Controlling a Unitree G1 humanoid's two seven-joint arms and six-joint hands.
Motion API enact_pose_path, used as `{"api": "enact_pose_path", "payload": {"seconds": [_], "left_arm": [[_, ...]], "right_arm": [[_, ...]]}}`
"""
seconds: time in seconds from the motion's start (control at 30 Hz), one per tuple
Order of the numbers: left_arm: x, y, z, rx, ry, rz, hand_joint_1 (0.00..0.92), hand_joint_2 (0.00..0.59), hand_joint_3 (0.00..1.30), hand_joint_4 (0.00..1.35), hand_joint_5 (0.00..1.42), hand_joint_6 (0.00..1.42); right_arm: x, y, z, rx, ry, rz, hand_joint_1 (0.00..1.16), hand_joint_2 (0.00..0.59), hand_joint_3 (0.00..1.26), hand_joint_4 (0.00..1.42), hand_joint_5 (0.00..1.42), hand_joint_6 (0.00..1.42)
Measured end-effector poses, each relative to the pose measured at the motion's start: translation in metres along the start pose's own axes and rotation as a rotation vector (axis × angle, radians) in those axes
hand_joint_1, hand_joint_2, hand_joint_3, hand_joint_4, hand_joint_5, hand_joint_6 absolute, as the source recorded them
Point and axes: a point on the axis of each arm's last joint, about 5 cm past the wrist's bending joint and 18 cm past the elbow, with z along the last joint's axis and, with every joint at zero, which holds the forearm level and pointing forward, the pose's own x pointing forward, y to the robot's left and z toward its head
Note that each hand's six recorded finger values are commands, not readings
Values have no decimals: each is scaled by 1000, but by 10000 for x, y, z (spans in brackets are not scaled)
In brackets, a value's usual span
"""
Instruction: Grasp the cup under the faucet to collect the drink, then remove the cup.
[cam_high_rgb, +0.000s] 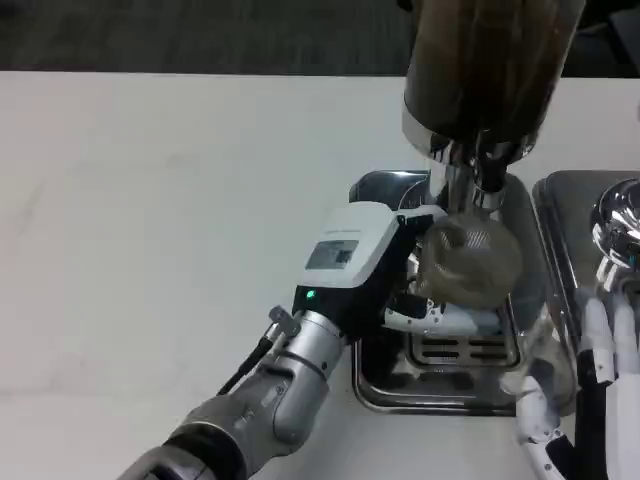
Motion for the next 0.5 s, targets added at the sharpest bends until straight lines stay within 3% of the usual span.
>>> {"api": "enact_pose_path", "payload": {"seconds": [0.1, 0.23, 0.33, 0.5], "left_arm": [[1, 2, 1, -8, 2, -15, 432, 39, 596, 622, 894, 1027], [-4, -5, 2, -8, 2, -55, 356, 42, 392, 408, 783, 913], [-9, -14, 8, -11, -4, -75, 275, 38, 215, 232, 599, 682], [-15, -10, 6, -21, -12, -74, 197, 29, 133, 146, 489, 554]], "right_arm": [[-2, 3, 0, 0, 1, 1, 0, 520, 54, 0, 0, 81], [-4, 7, 1, 1, 3, 3, 0, 520, 54, 0, 0, 81], [-3, 7, 2, 2, 3, 3, 0, 520, 54, 0, 0, 81], [-3, 9, 1, 8, 7, 5, 0, 520, 54, 0, 0, 81]]}}
